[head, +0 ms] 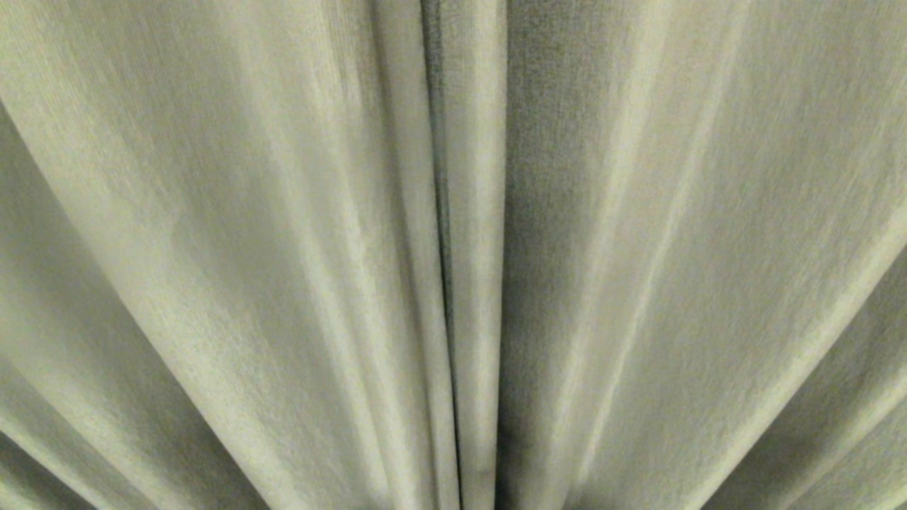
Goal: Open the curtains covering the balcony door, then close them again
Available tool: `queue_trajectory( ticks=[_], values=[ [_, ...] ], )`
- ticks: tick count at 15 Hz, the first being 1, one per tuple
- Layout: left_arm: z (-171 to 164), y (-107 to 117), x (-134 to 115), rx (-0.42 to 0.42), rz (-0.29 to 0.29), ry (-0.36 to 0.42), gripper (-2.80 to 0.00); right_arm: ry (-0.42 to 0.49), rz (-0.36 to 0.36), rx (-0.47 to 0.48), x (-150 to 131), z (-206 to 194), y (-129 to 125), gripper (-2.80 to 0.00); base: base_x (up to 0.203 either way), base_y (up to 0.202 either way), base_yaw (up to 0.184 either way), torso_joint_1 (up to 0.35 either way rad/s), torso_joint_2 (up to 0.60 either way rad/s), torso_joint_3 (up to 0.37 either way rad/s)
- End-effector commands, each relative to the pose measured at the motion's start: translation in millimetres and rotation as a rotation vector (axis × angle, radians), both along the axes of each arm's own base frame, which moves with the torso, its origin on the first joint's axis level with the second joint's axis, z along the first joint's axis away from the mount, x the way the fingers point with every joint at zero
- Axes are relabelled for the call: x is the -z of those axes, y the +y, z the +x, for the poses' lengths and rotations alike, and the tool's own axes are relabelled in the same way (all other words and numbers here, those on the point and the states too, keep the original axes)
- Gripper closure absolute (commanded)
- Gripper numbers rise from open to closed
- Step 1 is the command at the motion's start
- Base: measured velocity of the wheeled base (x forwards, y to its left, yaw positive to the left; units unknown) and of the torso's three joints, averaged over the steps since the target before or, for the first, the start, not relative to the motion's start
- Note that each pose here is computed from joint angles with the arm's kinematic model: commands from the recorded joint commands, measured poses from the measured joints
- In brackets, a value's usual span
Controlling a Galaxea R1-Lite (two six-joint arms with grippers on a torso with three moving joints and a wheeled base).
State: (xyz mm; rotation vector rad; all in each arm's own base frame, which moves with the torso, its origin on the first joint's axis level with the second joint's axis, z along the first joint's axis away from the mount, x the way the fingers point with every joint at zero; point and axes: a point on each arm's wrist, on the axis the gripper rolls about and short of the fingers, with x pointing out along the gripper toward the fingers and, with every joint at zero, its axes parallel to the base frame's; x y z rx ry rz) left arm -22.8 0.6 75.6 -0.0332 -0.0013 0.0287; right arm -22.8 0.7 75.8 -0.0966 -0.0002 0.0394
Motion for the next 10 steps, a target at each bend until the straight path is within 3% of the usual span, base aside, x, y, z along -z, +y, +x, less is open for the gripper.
queue_trajectory(
  ticks=[1, 6, 10],
  values=[
    [0.0, 0.0, 0.0, 0.000, -0.001, -0.001, 0.00, 0.000, 0.003, -0.001, 0.0, 0.0, 0.0, 0.00, 0.000, 0.000, 0.000, 0.000, 0.00, 0.000],
    [0.0, 0.0, 0.0, 0.000, -0.001, -0.001, 0.00, 0.001, 0.001, 0.007, 0.2, 0.0, -0.2, 0.00, 0.000, 0.000, 0.000, 0.000, 0.00, 0.000],
    [0.0, 0.0, 0.0, 0.000, -0.001, -0.001, 0.00, 0.001, 0.043, 0.011, 0.0, 0.0, -0.3, 0.00, 0.000, 0.000, 0.000, 0.000, 0.00, 0.000]
  ],
)
